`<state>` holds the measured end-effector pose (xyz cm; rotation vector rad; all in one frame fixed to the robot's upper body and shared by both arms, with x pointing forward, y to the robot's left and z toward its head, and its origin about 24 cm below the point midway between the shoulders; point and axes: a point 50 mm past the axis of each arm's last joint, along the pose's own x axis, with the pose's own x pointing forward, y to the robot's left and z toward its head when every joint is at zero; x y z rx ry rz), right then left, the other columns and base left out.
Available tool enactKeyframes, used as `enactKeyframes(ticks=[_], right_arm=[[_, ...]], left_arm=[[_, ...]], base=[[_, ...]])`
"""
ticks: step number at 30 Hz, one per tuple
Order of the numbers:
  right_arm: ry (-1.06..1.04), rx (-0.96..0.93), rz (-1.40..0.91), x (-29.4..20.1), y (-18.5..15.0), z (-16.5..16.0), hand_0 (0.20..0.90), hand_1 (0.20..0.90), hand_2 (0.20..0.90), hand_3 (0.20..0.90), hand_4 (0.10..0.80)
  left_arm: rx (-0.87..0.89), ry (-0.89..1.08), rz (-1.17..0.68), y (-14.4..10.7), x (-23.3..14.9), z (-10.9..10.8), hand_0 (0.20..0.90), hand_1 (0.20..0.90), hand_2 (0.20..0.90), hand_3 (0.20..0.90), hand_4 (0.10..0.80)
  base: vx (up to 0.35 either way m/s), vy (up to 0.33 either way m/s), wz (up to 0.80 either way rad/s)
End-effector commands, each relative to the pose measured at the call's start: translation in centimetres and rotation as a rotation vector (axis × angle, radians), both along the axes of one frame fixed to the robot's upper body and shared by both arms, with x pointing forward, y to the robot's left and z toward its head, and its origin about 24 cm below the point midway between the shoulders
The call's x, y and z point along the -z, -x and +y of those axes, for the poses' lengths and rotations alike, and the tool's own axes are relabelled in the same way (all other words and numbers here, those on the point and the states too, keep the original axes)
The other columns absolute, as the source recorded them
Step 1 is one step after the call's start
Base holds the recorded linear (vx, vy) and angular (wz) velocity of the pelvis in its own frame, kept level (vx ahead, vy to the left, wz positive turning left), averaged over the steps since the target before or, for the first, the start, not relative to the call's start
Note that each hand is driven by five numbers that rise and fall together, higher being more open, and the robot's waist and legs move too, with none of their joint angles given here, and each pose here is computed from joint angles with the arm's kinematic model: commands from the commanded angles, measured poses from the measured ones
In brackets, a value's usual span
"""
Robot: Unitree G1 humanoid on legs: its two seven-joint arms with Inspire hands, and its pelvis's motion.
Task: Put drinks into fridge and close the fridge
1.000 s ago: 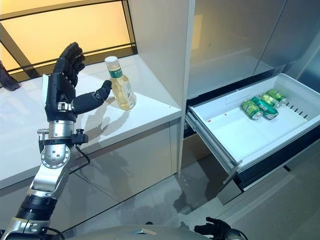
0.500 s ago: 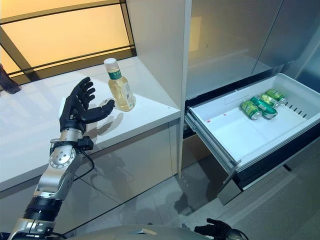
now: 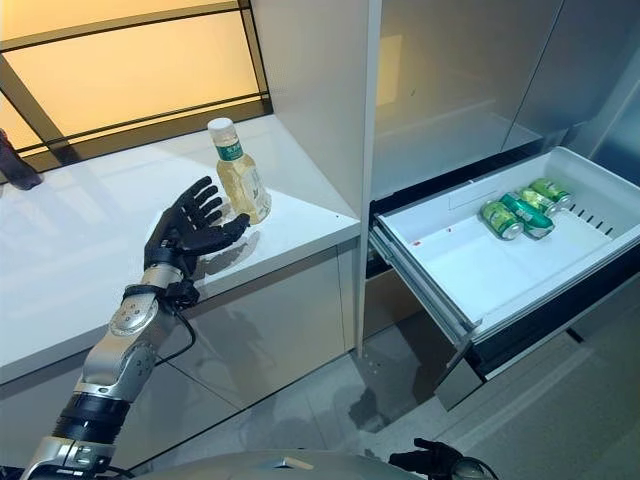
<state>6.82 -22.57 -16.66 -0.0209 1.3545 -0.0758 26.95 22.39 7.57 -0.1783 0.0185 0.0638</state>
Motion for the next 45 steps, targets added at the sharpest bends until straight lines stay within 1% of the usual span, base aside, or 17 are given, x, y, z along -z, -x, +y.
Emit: enactKeyframes(ticks=[1,13,28,35,45], right_arm=[[0.002,-0.073,0.009,-0.1,-0.5,0.2,0.9,0.9,0.9,0.9,0.8],[0.004,-0.082,0.02,0.1,-0.2,0.5,0.9,0.9,0.9,0.9,0.8],[0.0,-0.088,0.025,0.1,0.1,0.6,0.9,0.9,0.9,0.9,0.8],[0.005,-0.099,0.031,0.1,0.1,0.5,0.9,0.9,0.9,0.9,0.8],[0.008,-0.11,0.037,0.1,0.2,0.3,0.9,0.9,0.9,0.9,0.8]], left_arm=[[0.017,0.064,-0.238,-2.7,-5.5,-0.4,0.9,0.9,0.9,0.9,0.8],[-0.182,-0.073,-0.239,-3.8,-6.0,0.9,0.9,0.9,0.9,0.9,0.8],[-0.336,-0.196,-0.31,-4.2,-7.9,2.1,0.9,0.9,0.9,0.9,0.8],[-0.329,-0.195,-0.335,-4.7,-9.0,2.2,0.9,0.9,0.9,0.9,0.8],[-0.301,-0.168,-0.325,-5.7,-9.5,2.1,0.9,0.9,0.9,0.9,0.8]], base=[[0.012,0.005,-0.04],[0.003,-0.001,-0.01],[0.002,0.0,0.0],[0.0,0.0,0.0],[0.008,0.001,-0.02]])
